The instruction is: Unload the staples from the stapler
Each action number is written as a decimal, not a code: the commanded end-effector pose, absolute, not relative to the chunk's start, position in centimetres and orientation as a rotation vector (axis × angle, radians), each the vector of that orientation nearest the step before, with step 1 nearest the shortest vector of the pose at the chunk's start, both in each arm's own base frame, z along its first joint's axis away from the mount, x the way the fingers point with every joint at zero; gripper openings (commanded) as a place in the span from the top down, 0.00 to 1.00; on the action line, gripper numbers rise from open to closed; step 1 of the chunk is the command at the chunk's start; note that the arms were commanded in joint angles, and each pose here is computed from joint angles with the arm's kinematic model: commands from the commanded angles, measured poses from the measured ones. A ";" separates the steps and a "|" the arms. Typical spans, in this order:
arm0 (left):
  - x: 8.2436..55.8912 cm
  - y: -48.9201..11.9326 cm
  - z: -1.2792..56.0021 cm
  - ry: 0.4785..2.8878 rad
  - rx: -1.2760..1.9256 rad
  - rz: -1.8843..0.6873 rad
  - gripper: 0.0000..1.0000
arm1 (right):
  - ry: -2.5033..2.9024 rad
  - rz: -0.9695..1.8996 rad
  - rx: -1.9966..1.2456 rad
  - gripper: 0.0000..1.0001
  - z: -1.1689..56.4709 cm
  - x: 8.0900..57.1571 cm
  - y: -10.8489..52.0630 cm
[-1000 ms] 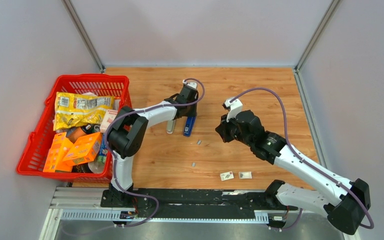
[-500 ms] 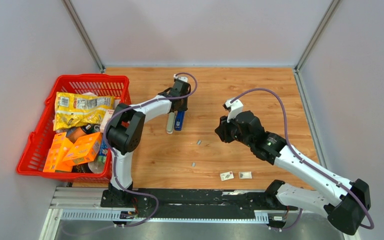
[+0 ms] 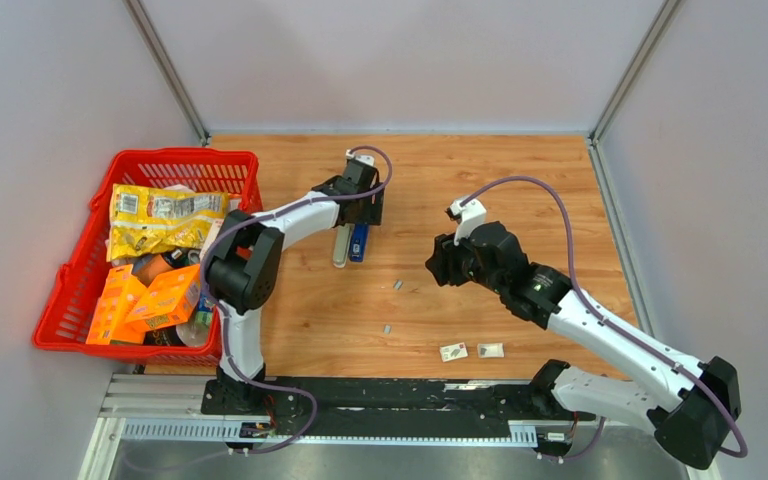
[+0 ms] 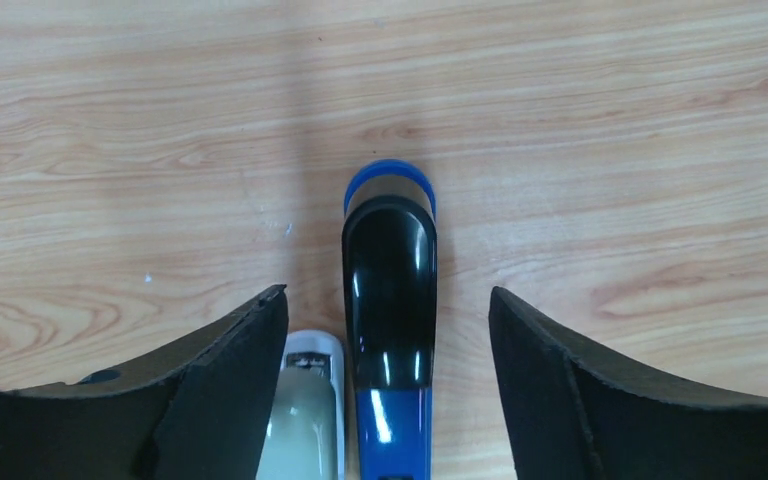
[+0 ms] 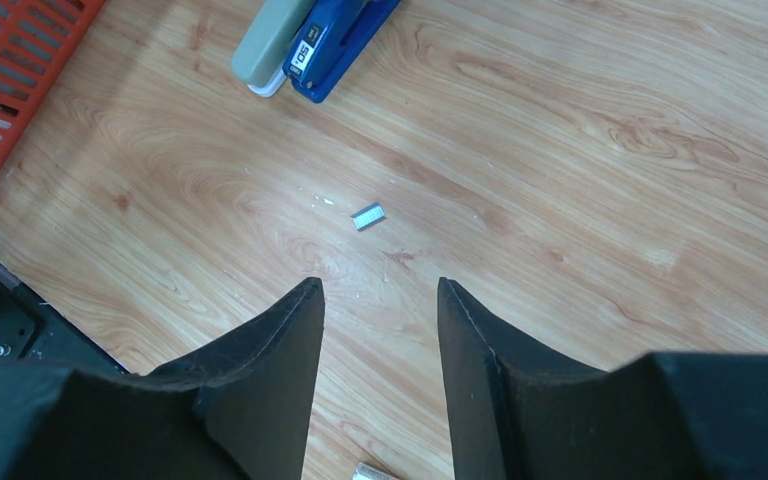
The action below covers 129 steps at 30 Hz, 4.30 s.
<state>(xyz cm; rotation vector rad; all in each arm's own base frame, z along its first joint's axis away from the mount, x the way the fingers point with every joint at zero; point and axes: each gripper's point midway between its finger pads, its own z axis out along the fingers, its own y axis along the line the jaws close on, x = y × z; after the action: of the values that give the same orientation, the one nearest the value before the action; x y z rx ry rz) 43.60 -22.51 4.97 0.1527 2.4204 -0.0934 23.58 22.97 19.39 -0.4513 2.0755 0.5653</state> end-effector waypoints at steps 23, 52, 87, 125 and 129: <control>28.2 -22.5 18.2 2.263 0.282 -0.711 0.20 | 2.372 0.535 -0.258 0.39 12.7 24.8 25.2; 21.3 -21.5 19.2 2.147 0.433 -0.897 0.21 | 2.698 0.214 0.111 0.45 9.1 12.6 12.9; 19.5 -22.7 18.4 2.165 0.481 -1.034 0.22 | 2.734 -0.267 0.473 0.48 4.6 8.2 7.2; 20.3 -22.1 16.6 2.243 0.460 -0.953 0.23 | 2.746 -0.006 0.272 0.44 1.6 16.8 16.4; 20.4 -22.1 16.7 2.243 0.462 -0.945 0.23 | 2.721 0.012 0.258 0.44 2.1 18.8 17.4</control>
<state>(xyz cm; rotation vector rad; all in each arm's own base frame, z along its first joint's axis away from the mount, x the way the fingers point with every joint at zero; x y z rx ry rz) 20.10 -22.00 16.19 0.4445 2.2613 -0.9572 15.74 15.60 1.50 0.2758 2.7928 -0.0584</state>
